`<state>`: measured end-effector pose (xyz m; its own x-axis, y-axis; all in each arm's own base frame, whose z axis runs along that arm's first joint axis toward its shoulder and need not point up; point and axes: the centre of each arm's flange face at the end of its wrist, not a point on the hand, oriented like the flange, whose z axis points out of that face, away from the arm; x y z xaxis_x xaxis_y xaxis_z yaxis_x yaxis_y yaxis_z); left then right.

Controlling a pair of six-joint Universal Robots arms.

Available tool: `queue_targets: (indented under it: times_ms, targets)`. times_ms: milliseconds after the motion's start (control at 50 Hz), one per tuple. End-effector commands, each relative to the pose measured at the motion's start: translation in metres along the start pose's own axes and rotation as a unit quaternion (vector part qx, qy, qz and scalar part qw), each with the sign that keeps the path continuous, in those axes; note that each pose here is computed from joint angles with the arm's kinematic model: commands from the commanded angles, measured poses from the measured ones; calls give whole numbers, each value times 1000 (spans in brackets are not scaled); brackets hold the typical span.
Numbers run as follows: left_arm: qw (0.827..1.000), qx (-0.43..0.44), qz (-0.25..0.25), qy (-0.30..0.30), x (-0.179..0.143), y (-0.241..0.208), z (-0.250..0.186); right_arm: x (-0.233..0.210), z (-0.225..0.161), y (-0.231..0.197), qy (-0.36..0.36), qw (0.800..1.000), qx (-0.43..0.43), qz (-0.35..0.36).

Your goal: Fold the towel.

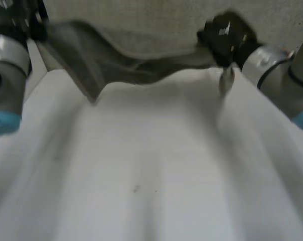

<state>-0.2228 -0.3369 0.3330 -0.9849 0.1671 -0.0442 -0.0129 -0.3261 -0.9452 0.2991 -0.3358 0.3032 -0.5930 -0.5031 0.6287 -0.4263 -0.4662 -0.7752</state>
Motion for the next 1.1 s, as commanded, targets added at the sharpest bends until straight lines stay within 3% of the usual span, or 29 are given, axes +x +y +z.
queue_targets:
  times_ms: [20, 100, 280, 440, 580, 860, 1100]
  targets:
    - [993, -114, 9, 31, 2, 69, -49, -48, -21, 57, -107, 988, -115, 11]
    - [991, -130, 9, 36, 2, 85, -61, -78, -36, 89, -161, 973, -165, -1]
    - [989, -139, 11, 39, 3, 103, -75, -114, -57, 126, -180, 959, -213, 56]
    - [989, -140, 10, 39, 2, 102, -78, -90, -67, 138, -80, 959, -222, 158]
    - [990, -139, 10, 38, 2, 101, -77, -77, -81, 146, -4, 943, -224, 248]
    - [992, -123, 11, 21, -9, 92, -70, -79, -83, 154, 28, 921, -228, 314]
    - [995, -94, 18, -4, -26, 75, -60, -76, -76, 156, 73, 885, -225, 401]
